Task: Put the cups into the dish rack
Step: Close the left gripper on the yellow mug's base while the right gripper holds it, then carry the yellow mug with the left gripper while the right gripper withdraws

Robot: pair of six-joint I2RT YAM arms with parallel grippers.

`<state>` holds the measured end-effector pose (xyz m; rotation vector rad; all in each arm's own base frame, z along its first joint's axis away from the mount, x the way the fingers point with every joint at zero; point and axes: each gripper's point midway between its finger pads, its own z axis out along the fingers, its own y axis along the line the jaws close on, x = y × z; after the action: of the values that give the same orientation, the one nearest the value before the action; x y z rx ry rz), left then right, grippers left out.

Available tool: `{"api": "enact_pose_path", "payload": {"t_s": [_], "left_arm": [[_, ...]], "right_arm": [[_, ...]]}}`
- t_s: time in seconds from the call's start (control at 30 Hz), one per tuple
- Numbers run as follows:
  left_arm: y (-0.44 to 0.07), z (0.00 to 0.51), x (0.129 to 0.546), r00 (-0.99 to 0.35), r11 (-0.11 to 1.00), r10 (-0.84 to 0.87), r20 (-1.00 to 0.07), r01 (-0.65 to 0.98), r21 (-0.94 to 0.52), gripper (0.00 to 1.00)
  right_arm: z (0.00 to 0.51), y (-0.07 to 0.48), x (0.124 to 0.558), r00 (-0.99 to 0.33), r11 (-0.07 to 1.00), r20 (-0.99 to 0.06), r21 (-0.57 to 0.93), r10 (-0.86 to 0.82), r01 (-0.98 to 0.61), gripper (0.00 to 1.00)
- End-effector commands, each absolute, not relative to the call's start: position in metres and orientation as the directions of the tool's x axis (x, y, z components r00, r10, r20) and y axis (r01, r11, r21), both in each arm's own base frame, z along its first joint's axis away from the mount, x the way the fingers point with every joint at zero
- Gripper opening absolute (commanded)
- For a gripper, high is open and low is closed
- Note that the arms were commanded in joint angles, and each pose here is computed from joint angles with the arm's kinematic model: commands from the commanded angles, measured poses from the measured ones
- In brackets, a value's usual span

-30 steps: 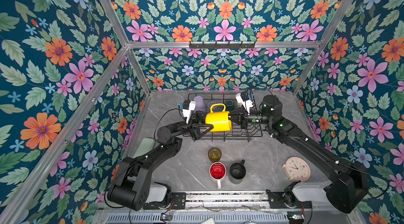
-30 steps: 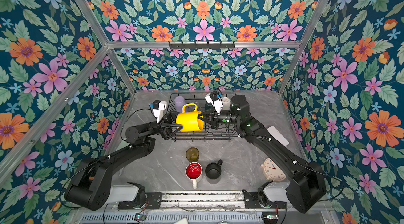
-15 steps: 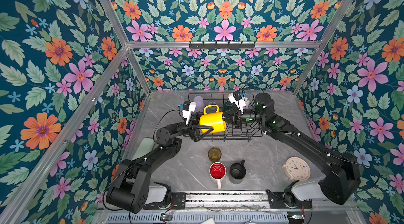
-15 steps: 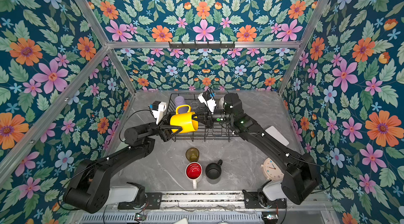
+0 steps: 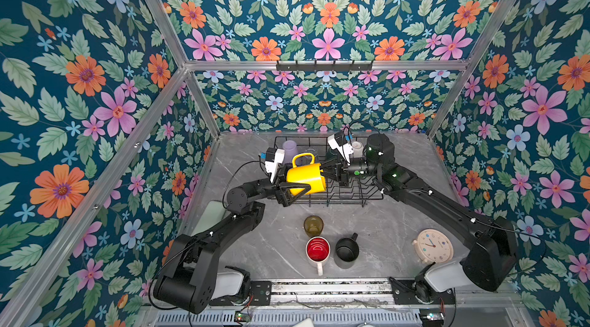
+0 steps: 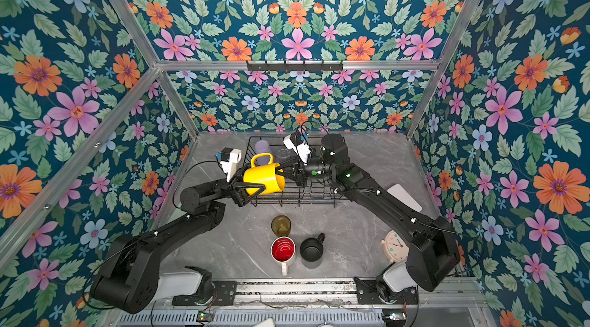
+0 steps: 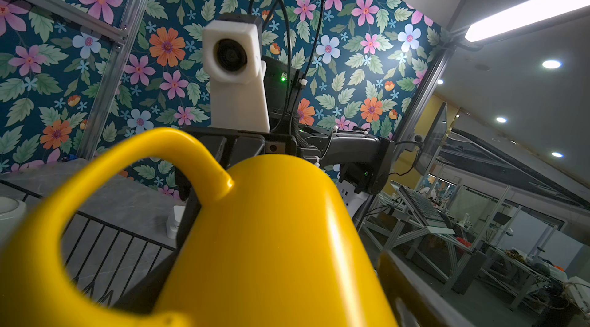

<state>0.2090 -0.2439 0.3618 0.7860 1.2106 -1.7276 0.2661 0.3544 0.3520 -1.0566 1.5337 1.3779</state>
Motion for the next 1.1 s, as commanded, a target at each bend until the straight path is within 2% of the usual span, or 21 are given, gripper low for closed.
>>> {"api": "enact_pose_path", "payload": {"t_s": [0.0,0.23,0.37,0.47,0.57,0.6,0.73,0.83,0.97,1.07], "left_arm": [[-0.245,0.364,0.196,-0.393,-0.192,-0.261,-0.882,0.916,-0.351,0.90],[-0.245,0.365,0.195,-0.388,-0.193,-0.262,-0.883,0.918,-0.346,0.66],[-0.245,0.367,0.193,-0.384,-0.196,-0.263,-0.885,0.919,-0.341,0.51],[-0.244,0.369,0.191,-0.379,-0.198,-0.264,-0.887,0.921,-0.334,0.36],[-0.243,0.372,0.191,-0.375,-0.196,-0.268,-0.887,0.923,-0.331,0.06],[-0.244,0.374,0.192,-0.377,-0.195,-0.269,-0.886,0.922,-0.333,0.00],[-0.245,0.378,0.195,-0.371,-0.185,-0.267,-0.890,0.925,-0.330,0.00],[-0.248,0.375,0.206,-0.376,-0.143,-0.256,-0.891,0.926,-0.349,0.00],[-0.254,0.361,0.233,-0.396,-0.011,-0.229,-0.889,0.914,-0.405,0.00],[-0.255,0.351,0.255,-0.408,0.119,-0.205,-0.890,0.892,-0.436,0.00]], "right_arm": [[0.363,0.359,0.266,-0.285,0.044,-0.958,0.283,-0.037,-0.958,0.00],[0.359,0.360,0.269,-0.335,0.055,-0.941,0.332,-0.048,-0.942,0.00],[0.359,0.359,0.274,-0.352,0.086,-0.936,0.348,-0.033,-0.934,0.10],[0.360,0.355,0.277,-0.359,0.123,-0.933,0.354,-0.018,-0.927,0.26],[0.361,0.347,0.283,-0.374,0.178,-0.927,0.369,0.002,-0.912,0.47],[0.360,0.341,0.287,-0.382,0.205,-0.924,0.377,0.016,-0.903,0.55],[0.351,0.314,0.303,-0.388,0.351,-0.919,0.386,0.067,-0.853,0.71],[0.339,0.289,0.311,-0.397,0.471,-0.912,0.396,0.103,-0.788,0.79],[0.320,0.255,0.318,-0.416,0.626,-0.899,0.404,0.137,-0.668,0.86],[0.308,0.235,0.319,-0.443,0.703,-0.885,0.408,0.145,-0.583,0.87]]}}
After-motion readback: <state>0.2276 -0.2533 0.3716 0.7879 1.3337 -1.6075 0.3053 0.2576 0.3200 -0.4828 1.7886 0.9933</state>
